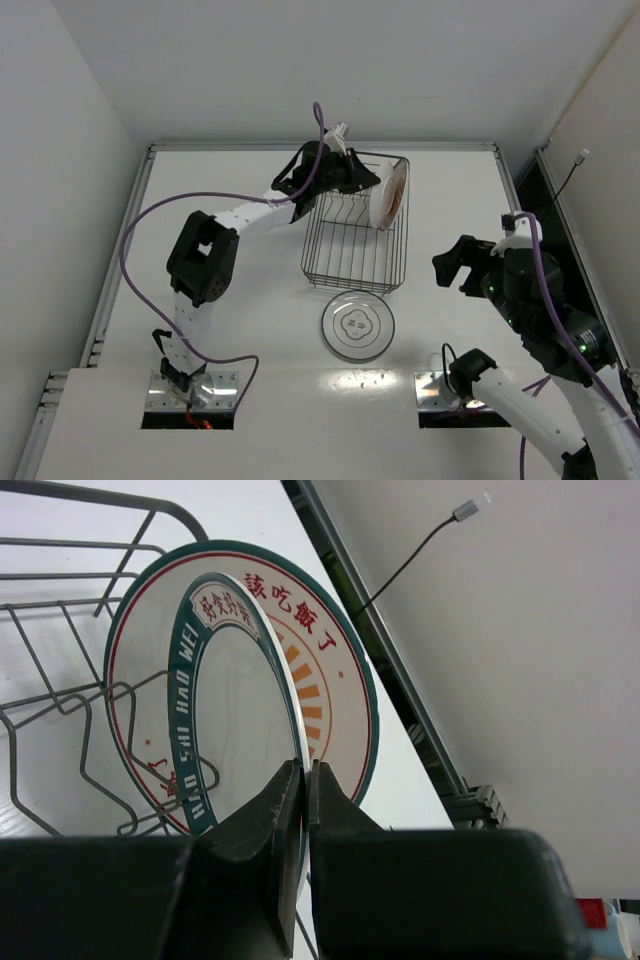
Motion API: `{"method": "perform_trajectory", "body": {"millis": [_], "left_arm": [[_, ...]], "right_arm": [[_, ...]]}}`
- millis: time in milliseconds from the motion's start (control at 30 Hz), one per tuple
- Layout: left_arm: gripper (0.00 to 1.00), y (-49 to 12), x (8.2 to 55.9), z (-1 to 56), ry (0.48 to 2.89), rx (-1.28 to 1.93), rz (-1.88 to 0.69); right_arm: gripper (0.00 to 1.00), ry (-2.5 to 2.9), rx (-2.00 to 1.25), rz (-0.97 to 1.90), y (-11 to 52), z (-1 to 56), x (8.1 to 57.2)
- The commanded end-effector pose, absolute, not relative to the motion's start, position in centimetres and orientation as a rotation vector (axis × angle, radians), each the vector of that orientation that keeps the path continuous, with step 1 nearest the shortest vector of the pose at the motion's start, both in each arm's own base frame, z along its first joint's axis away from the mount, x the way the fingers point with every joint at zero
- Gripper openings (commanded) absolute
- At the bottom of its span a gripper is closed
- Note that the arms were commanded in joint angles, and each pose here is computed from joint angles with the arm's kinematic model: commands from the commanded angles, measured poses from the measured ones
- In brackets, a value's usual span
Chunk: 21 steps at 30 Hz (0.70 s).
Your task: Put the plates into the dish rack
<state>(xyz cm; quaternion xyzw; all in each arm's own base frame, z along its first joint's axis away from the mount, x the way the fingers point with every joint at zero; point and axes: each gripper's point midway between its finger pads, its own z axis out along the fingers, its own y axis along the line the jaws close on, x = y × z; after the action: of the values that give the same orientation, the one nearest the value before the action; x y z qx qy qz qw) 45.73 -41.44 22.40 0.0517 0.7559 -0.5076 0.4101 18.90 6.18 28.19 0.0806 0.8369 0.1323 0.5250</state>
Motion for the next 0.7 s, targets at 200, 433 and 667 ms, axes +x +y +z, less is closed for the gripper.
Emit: {"method": "perform_trajectory", "body": {"millis": [200,433,667], "left_arm": [[0.00,-42.0,45.9,29.9,1.717,0.170,-1.247],[0.00,-41.6,45.6,36.1,1.597,0.173,-1.233],[0.00,-41.3,45.6,36.3,1.591,0.173,-1.219]], "right_arm": [[0.84,2.007,0.187,0.322,6.0,27.9,18.2],[0.84,1.997,0.189,0.328,6.0,28.5,18.2],[0.84,1.997,0.189,0.328,5.9,28.7,18.1]]}}
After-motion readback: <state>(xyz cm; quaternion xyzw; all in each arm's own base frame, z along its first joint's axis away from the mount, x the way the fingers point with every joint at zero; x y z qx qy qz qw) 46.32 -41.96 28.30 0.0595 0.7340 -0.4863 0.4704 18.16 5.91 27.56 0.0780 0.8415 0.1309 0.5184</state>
